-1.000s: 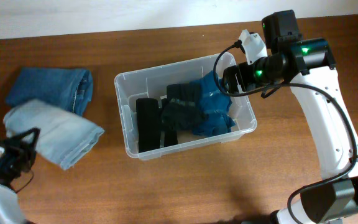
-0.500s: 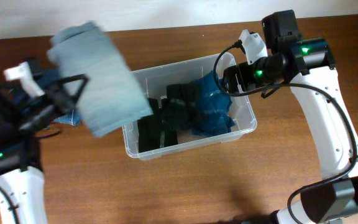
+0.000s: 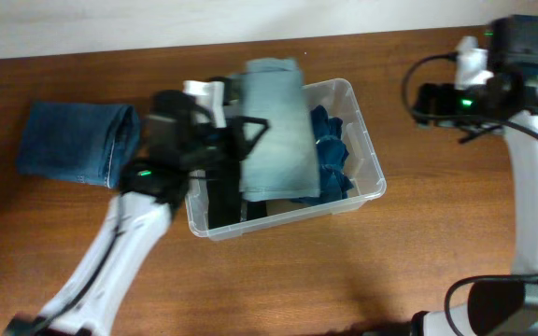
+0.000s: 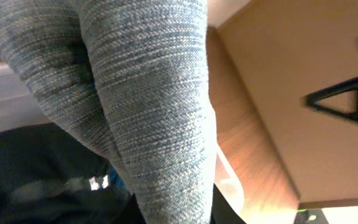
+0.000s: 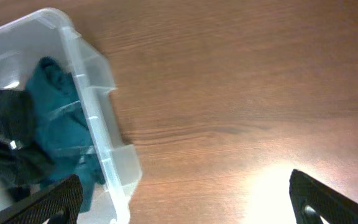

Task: Pack container
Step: 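Lift the light jeans into the container and press them down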

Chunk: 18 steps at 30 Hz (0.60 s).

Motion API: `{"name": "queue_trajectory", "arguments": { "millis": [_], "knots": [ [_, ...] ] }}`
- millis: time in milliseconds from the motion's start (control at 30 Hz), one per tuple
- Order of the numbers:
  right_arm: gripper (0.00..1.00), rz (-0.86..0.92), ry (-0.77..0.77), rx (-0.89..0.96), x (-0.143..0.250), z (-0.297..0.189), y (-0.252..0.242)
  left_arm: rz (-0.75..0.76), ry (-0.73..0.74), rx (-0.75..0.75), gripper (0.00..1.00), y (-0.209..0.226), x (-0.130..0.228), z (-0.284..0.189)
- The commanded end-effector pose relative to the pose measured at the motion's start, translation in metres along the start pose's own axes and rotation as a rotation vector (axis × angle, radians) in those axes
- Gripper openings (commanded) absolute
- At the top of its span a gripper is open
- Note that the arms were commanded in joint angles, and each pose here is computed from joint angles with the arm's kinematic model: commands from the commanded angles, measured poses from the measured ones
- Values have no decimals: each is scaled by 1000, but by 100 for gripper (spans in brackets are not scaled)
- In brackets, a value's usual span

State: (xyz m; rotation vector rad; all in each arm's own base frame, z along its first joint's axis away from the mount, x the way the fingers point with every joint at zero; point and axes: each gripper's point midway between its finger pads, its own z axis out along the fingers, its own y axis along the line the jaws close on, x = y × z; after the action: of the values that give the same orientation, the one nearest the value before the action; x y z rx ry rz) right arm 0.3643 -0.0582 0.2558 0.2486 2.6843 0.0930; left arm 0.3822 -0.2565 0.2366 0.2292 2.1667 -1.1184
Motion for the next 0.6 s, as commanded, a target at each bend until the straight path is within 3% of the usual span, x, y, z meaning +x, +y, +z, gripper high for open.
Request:
{"name": "queue_trajectory", "arguments": {
  "millis": [0,567],
  "knots": [
    [98,39,-10,-1,3,-7,-8,22,-32,-28,1,-11,3,32],
    [99,42,-10,-17,3,-7,-7,-169,-41,-247,1,4,63,97]
  ]
}}
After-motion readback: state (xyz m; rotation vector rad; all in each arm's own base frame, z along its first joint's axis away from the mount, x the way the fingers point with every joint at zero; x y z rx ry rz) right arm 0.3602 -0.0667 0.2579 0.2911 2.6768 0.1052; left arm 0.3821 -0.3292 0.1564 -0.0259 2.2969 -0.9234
